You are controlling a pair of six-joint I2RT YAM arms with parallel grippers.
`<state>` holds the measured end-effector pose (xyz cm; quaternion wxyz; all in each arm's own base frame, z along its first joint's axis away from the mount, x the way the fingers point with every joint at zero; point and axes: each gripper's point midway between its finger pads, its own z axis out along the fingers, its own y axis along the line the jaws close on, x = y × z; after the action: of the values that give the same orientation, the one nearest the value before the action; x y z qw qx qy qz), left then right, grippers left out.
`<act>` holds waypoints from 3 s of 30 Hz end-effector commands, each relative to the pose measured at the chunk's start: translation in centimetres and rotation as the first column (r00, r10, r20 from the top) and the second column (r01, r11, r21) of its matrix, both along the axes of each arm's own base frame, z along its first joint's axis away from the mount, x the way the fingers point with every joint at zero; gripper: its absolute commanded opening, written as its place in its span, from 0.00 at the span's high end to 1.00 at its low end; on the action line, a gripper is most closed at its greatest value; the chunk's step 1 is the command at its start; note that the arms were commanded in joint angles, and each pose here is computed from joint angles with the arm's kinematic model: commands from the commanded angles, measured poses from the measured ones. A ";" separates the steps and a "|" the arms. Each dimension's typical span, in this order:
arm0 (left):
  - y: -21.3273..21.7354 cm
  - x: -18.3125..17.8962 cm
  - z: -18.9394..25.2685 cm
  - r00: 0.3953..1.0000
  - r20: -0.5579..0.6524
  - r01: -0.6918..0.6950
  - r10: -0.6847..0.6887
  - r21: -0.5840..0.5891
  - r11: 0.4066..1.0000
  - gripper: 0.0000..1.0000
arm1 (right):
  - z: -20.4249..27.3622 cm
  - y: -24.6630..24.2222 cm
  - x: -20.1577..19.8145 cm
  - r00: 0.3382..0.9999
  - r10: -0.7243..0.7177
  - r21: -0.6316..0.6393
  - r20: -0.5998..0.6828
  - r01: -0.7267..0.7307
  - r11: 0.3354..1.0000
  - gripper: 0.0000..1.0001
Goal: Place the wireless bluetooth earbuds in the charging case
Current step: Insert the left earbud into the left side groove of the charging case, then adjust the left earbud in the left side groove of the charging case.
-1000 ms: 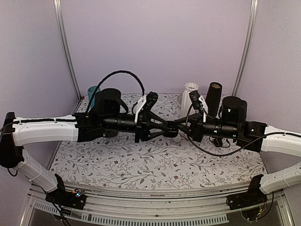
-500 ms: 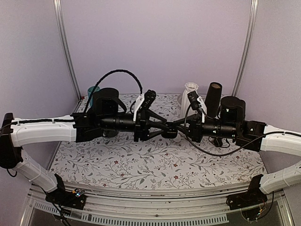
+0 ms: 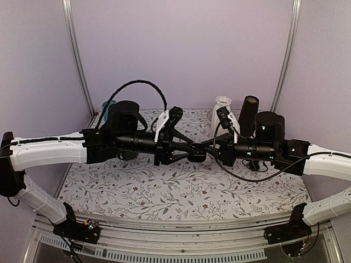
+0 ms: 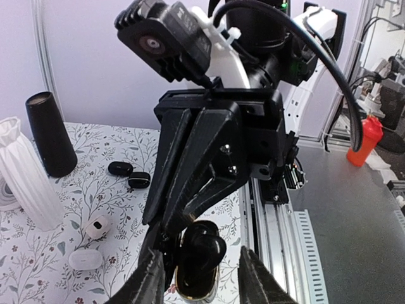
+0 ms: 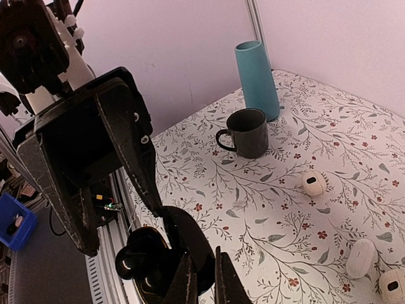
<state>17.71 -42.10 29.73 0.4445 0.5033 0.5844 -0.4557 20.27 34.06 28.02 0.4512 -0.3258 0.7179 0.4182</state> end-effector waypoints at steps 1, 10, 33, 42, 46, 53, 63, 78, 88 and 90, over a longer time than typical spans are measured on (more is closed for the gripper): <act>0.8 -0.4 1.5 0.996 0.085 0.007 -0.010 0.026 1.000 0.59 | 1.3 0.4 0.1 0.999 -0.008 -0.007 0.044 0.009 1.000 0.97; 1.3 -0.5 1.9 0.987 0.158 -0.026 0.016 0.060 0.998 0.58 | 1.0 0.6 0.2 0.997 -0.039 -0.036 0.067 0.042 0.999 0.97; 2.9 1.7 0.1 0.929 0.138 -0.345 0.344 -0.018 0.938 0.21 | 2.1 0.5 0.8 0.988 -0.122 0.005 0.098 0.122 0.993 0.97; 1.3 1.5 -0.9 0.941 0.101 -0.322 0.323 -0.027 0.946 0.20 | 2.5 1.0 0.8 0.984 -0.137 0.020 0.115 0.136 0.991 0.97; 1.0 1.5 -1.0 0.942 0.100 -0.321 0.322 -0.026 0.947 0.20 | 2.4 1.2 0.7 0.984 -0.132 0.015 0.118 0.131 0.991 0.97; 0.6 1.5 -1.3 0.945 0.090 -0.314 0.314 -0.020 0.949 0.21 | 2.6 1.3 0.6 0.984 -0.130 0.016 0.121 0.129 0.991 0.97; 0.3 1.6 -1.1 0.946 0.054 -0.317 0.318 -0.036 0.948 0.26 | 2.6 1.5 0.5 0.984 -0.125 0.012 0.126 0.125 0.992 0.97; 0.5 2.4 -0.7 0.936 0.027 -0.350 0.352 -0.053 0.935 0.29 | 2.3 1.8 0.3 0.985 -0.116 0.001 0.125 0.117 0.993 0.97; 0.5 2.7 -0.6 0.931 0.016 -0.364 0.366 -0.060 0.929 0.34 | 2.5 1.9 0.4 0.984 -0.118 0.000 0.131 0.119 0.993 0.97; 0.5 2.8 -0.6 0.930 0.015 -0.365 0.367 -0.060 0.929 0.35 | 2.5 1.9 0.4 0.984 -0.118 -0.002 0.131 0.119 0.993 0.97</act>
<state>20.18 -41.29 27.96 0.5307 0.3906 0.6566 -0.3669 20.63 35.44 27.99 0.4995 -0.3148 0.7253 0.3540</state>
